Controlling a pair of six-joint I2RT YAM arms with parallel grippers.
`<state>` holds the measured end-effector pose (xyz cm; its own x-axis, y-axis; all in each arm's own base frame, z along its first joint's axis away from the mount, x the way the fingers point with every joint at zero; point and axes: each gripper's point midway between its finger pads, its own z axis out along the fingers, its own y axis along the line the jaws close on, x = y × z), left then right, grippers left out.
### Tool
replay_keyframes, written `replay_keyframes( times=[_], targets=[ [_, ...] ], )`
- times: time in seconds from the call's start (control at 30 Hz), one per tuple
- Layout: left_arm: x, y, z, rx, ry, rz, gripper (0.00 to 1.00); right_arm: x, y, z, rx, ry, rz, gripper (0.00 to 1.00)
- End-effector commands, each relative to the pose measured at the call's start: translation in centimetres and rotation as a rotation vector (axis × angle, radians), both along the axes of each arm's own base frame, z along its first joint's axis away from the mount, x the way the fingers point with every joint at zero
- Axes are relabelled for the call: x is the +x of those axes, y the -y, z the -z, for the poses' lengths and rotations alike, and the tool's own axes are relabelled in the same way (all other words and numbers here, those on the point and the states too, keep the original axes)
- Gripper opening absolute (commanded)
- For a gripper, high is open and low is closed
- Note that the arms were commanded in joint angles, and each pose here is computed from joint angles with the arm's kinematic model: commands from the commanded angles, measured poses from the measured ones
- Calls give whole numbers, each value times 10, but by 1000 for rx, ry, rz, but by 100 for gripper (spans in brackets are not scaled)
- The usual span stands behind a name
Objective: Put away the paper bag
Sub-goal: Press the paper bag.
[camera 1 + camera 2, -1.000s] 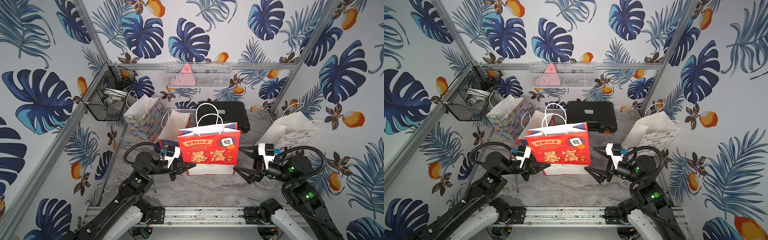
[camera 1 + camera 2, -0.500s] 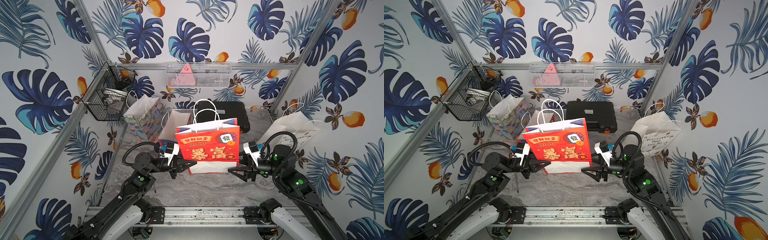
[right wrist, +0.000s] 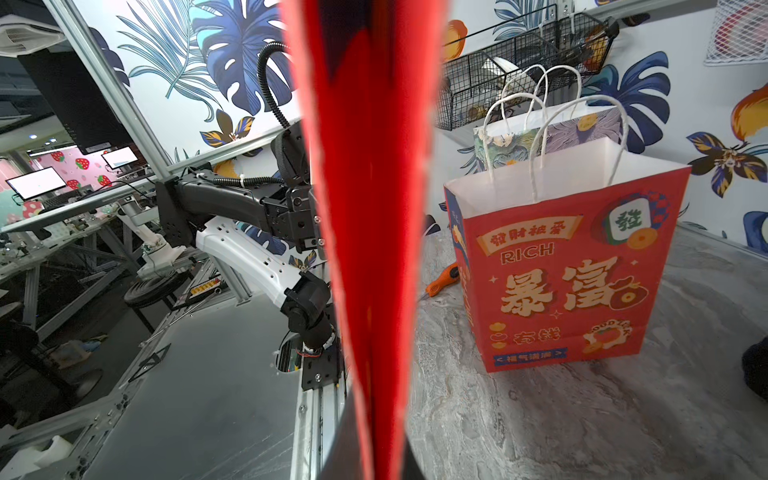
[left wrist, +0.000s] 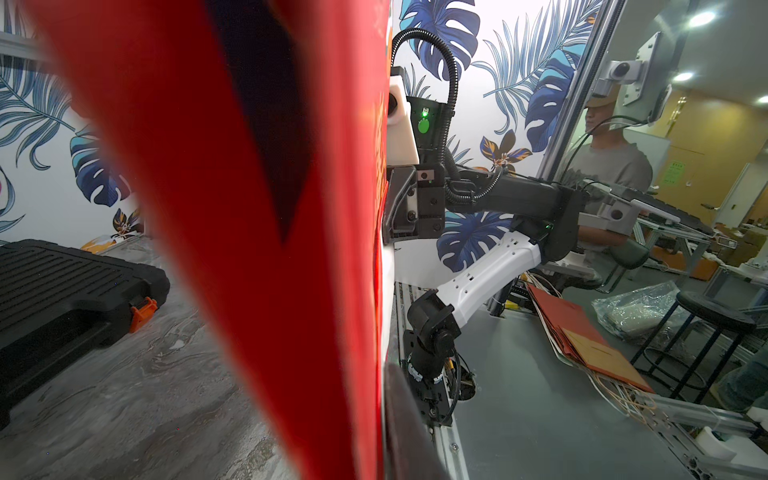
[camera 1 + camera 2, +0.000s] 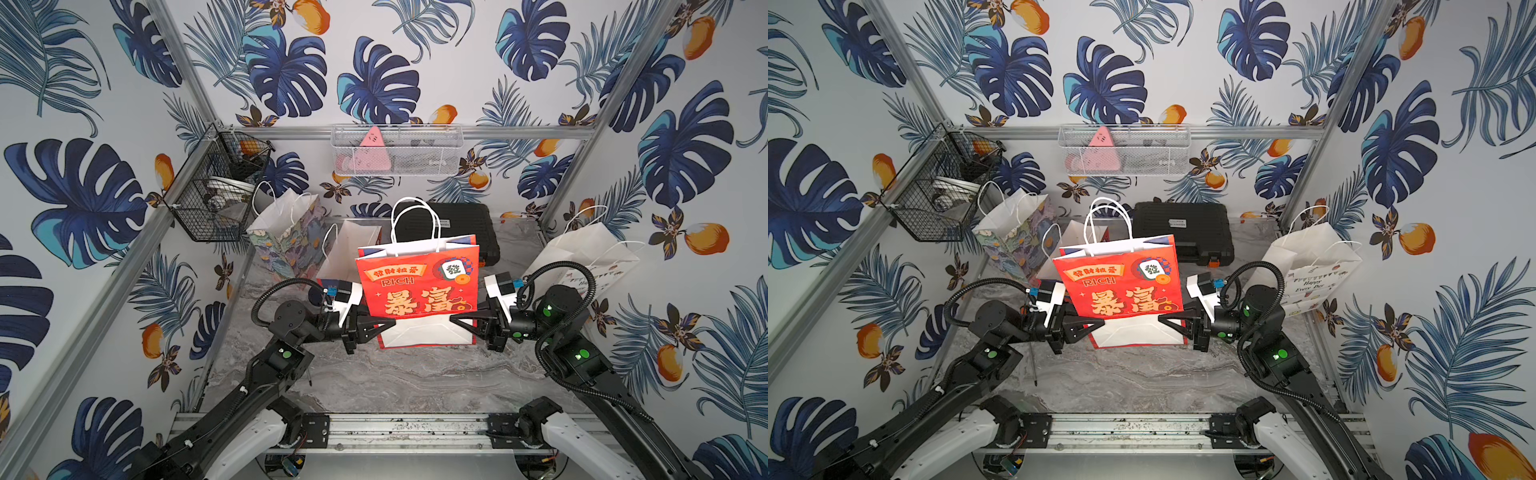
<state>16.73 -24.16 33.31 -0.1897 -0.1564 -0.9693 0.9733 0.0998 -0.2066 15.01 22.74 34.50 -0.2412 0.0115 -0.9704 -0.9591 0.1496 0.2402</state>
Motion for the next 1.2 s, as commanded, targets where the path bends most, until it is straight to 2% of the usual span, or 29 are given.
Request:
replay_keyframes(
  times=[0.0,0.1,0.17,0.23,0.37,0.4,0.57,0.6,0.73,0.77,0.8,0.83,0.87,0.9,0.93,1.0,1.13,1.17],
  targets=[
    [0,-1,-1,7,12,-14,40,-4,3,-7,-3,57,11,0],
    [0,-2,6,18,-5,-19,70,-6,5,-11,-1,62,26,0],
    [-2,-1,18,43,-27,-10,80,-7,6,-14,8,67,29,0],
    [-2,0,32,68,-60,3,81,-7,6,-17,19,73,28,0],
    [-4,3,39,48,-109,48,68,-7,5,-19,23,77,19,0],
    [-4,3,36,34,-110,58,60,-7,5,-18,22,76,17,0],
    [-7,2,17,-38,-49,76,7,-7,4,-12,5,69,16,0],
    [-7,2,14,-46,-38,76,0,-6,5,-11,1,66,17,0],
    [-7,3,8,-54,-28,83,0,-9,6,-8,-9,64,18,0],
    [-7,3,6,-61,-26,82,7,-10,6,-7,-10,64,17,0],
    [-7,3,4,-65,-28,84,30,-11,7,-7,-11,64,17,0],
    [-7,3,2,-71,-31,84,44,-11,7,-7,-13,65,16,0],
    [-7,2,0,-76,-30,86,51,-11,7,-6,-15,64,16,0],
    [-8,2,-3,-84,-20,85,53,-11,7,-6,-16,63,16,0],
    [-8,1,-4,-90,-13,82,53,-11,7,-5,-18,61,14,0],
    [-7,1,-8,-96,0,72,43,-11,7,-4,-21,58,13,0],
    [-7,0,-14,-106,23,61,2,-12,7,0,-33,50,12,0],
    [-7,0,-15,-110,26,60,0,-13,7,1,-34,48,12,0]
  ],
)
